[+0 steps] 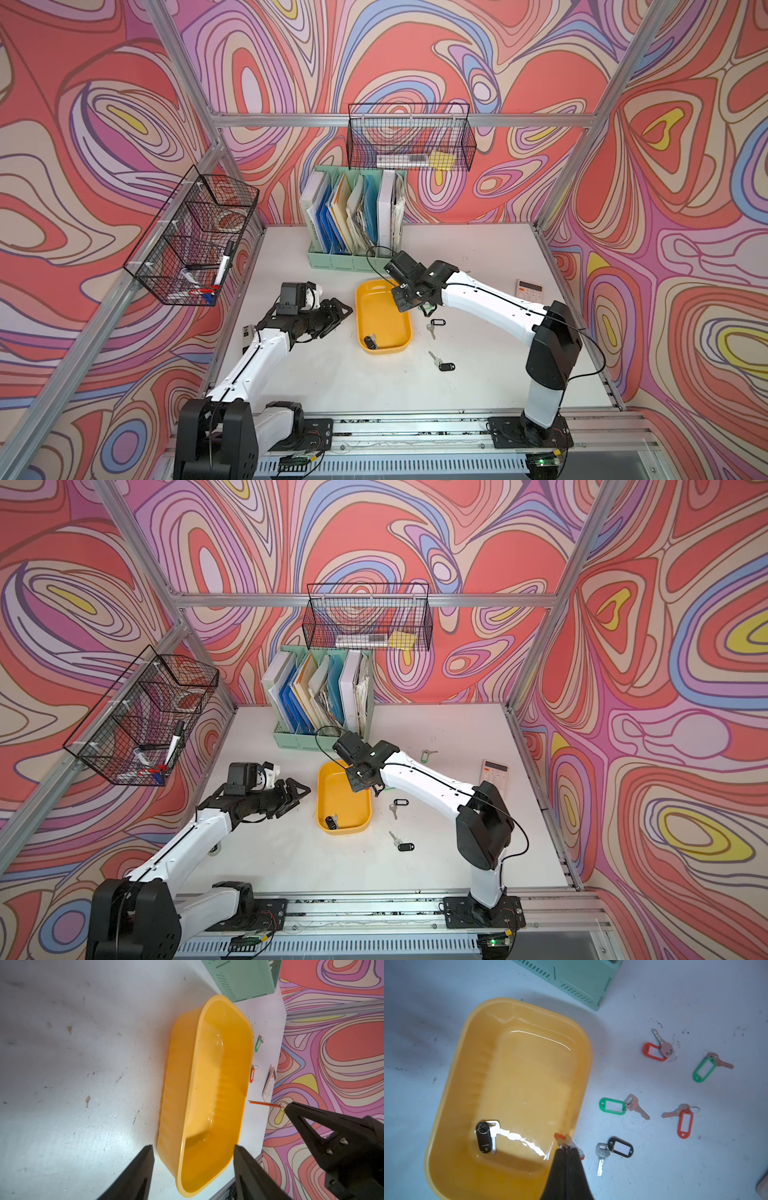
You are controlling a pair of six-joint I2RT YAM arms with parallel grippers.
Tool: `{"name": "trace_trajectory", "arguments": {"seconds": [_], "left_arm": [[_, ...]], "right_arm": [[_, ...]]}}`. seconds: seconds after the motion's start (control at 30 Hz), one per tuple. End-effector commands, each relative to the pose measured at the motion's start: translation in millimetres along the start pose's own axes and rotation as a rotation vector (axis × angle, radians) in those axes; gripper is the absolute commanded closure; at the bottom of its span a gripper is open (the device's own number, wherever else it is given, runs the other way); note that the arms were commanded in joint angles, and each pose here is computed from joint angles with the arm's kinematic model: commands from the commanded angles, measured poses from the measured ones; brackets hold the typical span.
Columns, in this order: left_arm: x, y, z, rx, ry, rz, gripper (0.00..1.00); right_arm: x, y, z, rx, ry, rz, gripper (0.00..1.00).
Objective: Take the keys out of the storage box
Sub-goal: Pick up the key from the storage box, then place the key at the center of the board.
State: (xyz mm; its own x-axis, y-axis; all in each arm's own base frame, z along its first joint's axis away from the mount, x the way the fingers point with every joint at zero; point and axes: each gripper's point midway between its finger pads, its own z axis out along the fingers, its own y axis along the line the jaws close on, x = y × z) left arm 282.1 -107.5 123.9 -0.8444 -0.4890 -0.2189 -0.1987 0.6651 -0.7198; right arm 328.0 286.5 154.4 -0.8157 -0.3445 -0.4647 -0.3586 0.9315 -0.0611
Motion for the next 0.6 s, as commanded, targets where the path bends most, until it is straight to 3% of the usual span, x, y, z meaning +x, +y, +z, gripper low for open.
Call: {"name": "trace_trajectory", "arguments": {"seconds": [0.0,0.23,0.57], "left_arm": [[-8,5,-15,-0.081,-0.071,0.046,0.22],[-12,13,-30,-0.142,-0.157,0.064,0.06],[-8,15,-24,-0.135,-0.121,0.043,0.05]], "right_arm": [[17,-38,-6,0.076,0.020,0.058,1.00],[56,-102,6,0.155,0.075,0.172,1.00],[88,-142,41,0.193,0.144,0.275,1.00]]}}
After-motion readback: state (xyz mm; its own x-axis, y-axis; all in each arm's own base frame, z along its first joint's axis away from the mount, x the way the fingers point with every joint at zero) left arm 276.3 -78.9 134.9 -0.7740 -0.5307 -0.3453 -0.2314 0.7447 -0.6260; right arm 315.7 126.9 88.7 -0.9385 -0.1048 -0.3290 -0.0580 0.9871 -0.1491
